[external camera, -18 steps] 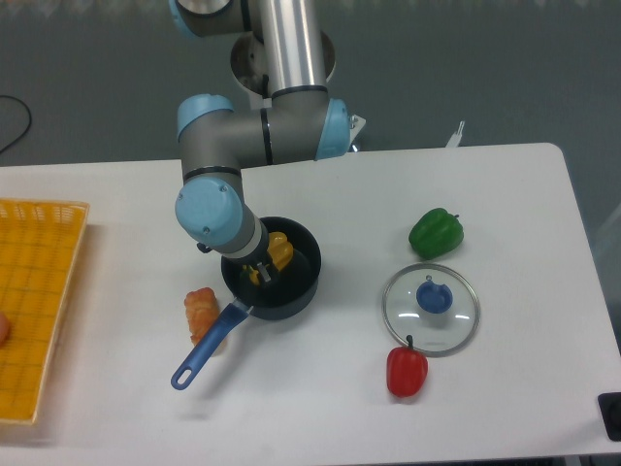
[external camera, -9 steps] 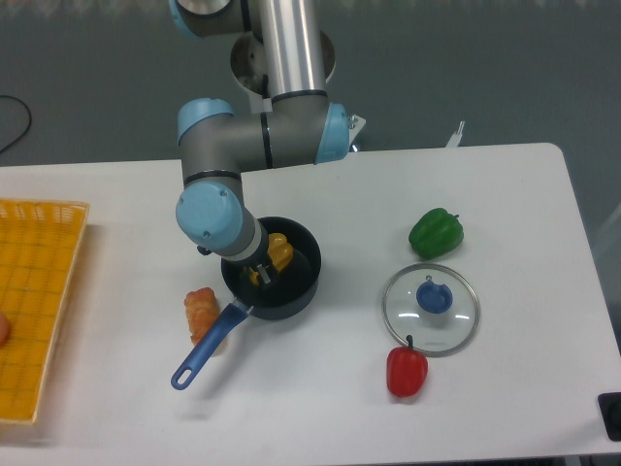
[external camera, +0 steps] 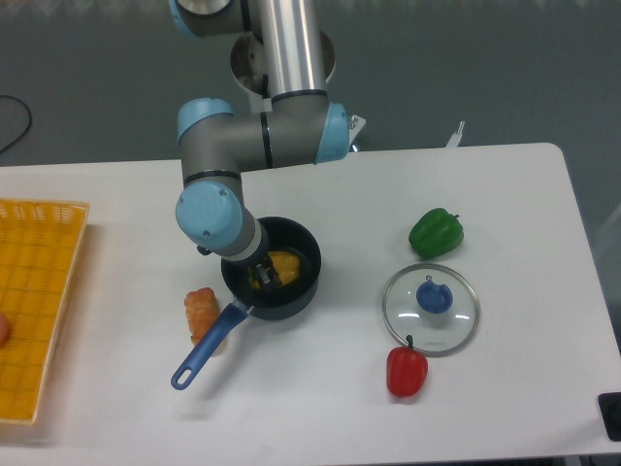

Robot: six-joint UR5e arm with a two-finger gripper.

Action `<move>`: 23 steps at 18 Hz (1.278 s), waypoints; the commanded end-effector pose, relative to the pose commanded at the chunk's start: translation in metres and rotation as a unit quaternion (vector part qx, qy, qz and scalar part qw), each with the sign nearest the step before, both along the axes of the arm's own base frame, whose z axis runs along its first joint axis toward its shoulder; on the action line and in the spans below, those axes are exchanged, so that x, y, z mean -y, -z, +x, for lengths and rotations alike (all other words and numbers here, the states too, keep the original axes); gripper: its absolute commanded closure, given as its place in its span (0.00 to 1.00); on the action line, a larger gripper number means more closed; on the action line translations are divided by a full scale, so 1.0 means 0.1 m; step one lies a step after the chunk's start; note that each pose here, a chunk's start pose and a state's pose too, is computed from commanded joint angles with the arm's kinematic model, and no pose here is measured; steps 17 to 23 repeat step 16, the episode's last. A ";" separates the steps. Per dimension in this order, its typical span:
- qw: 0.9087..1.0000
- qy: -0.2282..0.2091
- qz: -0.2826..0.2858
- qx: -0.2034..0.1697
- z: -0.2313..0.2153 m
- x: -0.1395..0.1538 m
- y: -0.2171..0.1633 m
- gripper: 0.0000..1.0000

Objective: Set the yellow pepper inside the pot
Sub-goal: 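Open the gripper to release the yellow pepper into the saucepan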

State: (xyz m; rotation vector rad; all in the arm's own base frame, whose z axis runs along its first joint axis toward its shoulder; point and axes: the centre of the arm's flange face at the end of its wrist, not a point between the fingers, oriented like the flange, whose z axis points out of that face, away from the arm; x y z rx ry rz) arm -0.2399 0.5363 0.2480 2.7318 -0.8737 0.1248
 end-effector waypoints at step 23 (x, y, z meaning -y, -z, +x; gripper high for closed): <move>0.994 -0.004 0.093 -0.052 -0.20 -0.28 -0.82 0.00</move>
